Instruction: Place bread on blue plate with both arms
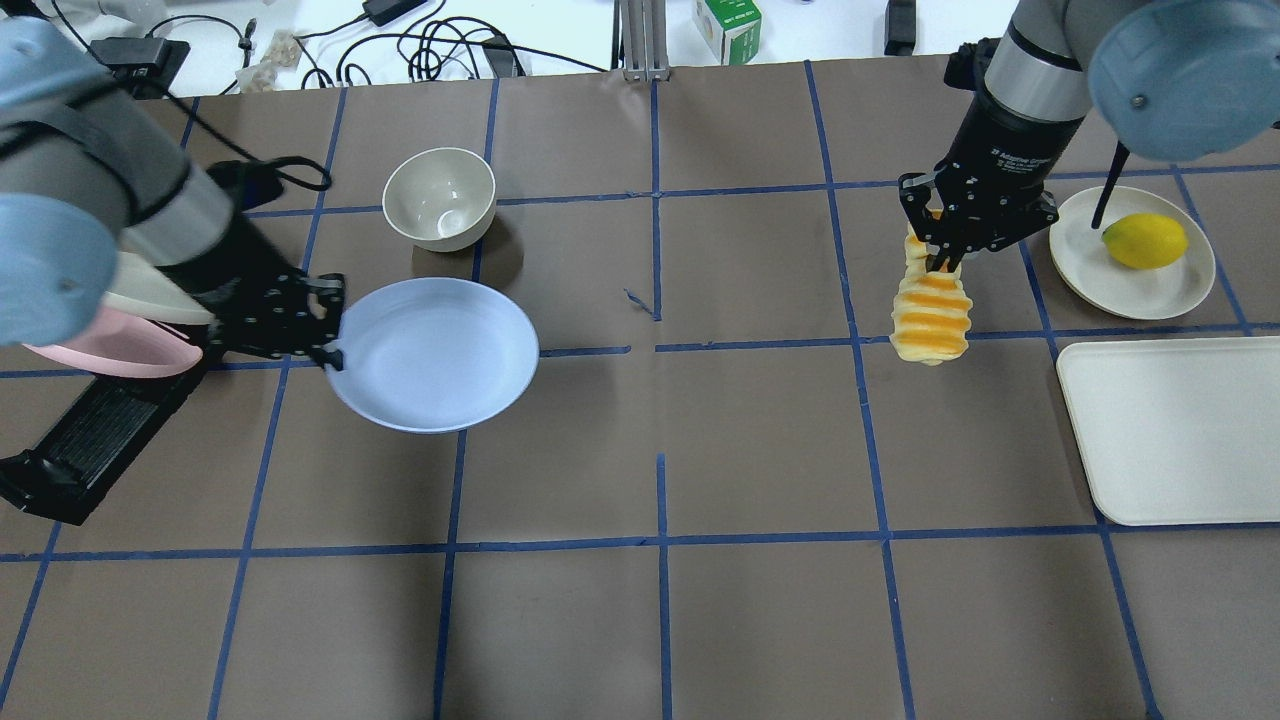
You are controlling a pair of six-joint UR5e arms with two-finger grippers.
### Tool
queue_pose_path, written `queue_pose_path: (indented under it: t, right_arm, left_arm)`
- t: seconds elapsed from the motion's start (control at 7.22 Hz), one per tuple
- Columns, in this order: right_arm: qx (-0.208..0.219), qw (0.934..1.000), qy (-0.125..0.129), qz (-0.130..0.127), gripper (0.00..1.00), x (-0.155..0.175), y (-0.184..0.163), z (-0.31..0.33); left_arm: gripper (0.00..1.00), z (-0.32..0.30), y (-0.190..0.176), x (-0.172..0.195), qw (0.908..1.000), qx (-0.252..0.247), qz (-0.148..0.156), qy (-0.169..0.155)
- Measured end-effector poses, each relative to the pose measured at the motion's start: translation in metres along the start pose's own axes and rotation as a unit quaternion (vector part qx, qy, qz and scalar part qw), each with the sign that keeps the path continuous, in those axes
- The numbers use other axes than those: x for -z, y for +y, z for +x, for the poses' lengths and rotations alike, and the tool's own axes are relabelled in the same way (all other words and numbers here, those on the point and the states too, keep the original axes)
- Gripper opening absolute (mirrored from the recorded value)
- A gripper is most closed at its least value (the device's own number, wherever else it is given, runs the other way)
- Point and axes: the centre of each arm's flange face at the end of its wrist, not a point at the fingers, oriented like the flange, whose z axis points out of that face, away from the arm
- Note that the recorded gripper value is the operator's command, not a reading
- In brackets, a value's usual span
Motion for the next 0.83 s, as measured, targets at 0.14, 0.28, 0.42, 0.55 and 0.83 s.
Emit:
queue_pose_path:
  t: [0.14, 0.28, 0.42, 0.55, 0.83]
  right_arm:
    - [0.008, 1.0000, 0.002, 0.002, 0.00, -0.003, 0.001, -0.010]
    - [0.013, 0.9999, 0.004, 0.002, 0.00, -0.007, 0.001, -0.018]
    - [0.017, 0.9998, 0.006, 0.002, 0.00, -0.010, 0.000, -0.025]
    - [0.015, 0.9999, 0.005, 0.006, 0.00, -0.012, 0.000, -0.032]
    - [0.005, 0.9999, 0.007, 0.014, 0.00, -0.023, 0.003, -0.066]
  left_arm:
    - [0.00, 0.036, 0.000, -0.046, 0.9988, -0.025, 0.031, 0.029]
    - [0.00, 0.064, 0.003, -0.081, 0.9971, -0.048, 0.041, 0.043]
    - [0.00, 0.093, 0.010, -0.110, 0.9954, -0.075, 0.046, 0.038]
    - [0.03, 0.112, 0.018, -0.131, 0.9938, -0.095, 0.052, 0.024]
    - [1.00, 0.126, 0.017, -0.156, 0.9915, -0.113, 0.063, 0.016]
